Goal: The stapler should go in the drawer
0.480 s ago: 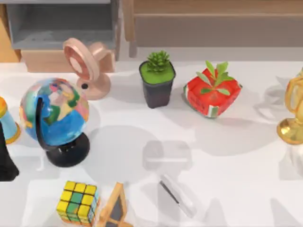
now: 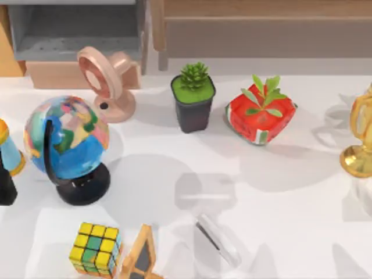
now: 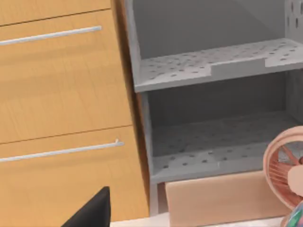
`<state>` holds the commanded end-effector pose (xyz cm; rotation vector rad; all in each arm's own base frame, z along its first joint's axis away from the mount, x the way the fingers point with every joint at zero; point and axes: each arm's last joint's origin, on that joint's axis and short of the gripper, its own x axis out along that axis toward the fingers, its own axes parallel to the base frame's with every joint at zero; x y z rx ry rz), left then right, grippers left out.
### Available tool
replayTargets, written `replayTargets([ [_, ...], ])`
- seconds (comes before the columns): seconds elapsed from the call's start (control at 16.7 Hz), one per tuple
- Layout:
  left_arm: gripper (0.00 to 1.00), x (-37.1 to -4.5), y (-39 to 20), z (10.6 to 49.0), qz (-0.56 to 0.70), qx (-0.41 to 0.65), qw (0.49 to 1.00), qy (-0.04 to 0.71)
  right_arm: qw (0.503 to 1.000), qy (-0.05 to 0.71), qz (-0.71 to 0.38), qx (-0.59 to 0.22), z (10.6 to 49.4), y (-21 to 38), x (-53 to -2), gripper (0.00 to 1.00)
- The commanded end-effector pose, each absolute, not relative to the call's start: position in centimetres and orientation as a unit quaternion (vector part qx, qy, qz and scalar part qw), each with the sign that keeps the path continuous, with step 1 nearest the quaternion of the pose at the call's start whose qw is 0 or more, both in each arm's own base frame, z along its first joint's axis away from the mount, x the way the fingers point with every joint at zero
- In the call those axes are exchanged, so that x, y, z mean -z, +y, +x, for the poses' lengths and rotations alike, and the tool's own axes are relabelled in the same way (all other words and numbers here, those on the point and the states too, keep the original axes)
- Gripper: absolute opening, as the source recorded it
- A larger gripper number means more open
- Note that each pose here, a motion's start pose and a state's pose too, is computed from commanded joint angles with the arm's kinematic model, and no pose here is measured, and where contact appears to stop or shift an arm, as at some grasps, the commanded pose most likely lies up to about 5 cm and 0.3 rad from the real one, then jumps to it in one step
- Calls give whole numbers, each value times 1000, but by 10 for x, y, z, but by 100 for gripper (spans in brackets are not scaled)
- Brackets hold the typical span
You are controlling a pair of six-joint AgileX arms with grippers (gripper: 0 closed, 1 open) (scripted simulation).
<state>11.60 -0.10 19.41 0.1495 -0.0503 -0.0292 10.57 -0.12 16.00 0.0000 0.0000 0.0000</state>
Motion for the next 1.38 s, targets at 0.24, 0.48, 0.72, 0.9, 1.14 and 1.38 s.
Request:
replayTargets([
  [0.24, 100, -236, 4, 148, 181, 13, 982, -45, 1000, 0, 0, 0, 106, -1, -160, 100],
  [0.48, 100, -263, 23, 214, 315, -2, 948, -49, 1000, 0, 0, 0, 106, -1, -160, 100],
  [0.72, 100, -248, 59, 297, 450, -11, 893, -33, 1000, 0, 0, 0, 106, -1, -160, 100],
  [0.9, 100, -208, 93, 349, 536, -7, 844, -14, 1000, 0, 0, 0, 106, -1, -160, 100],
  [1.14, 100, -147, 136, 390, 630, -1, 777, -2, 1000, 0, 0, 0, 106, -1, -160, 100],
  [1.38, 100, -106, 164, 406, 693, 4, 721, -6, 1000, 0, 0, 0, 106, -1, -160, 100],
])
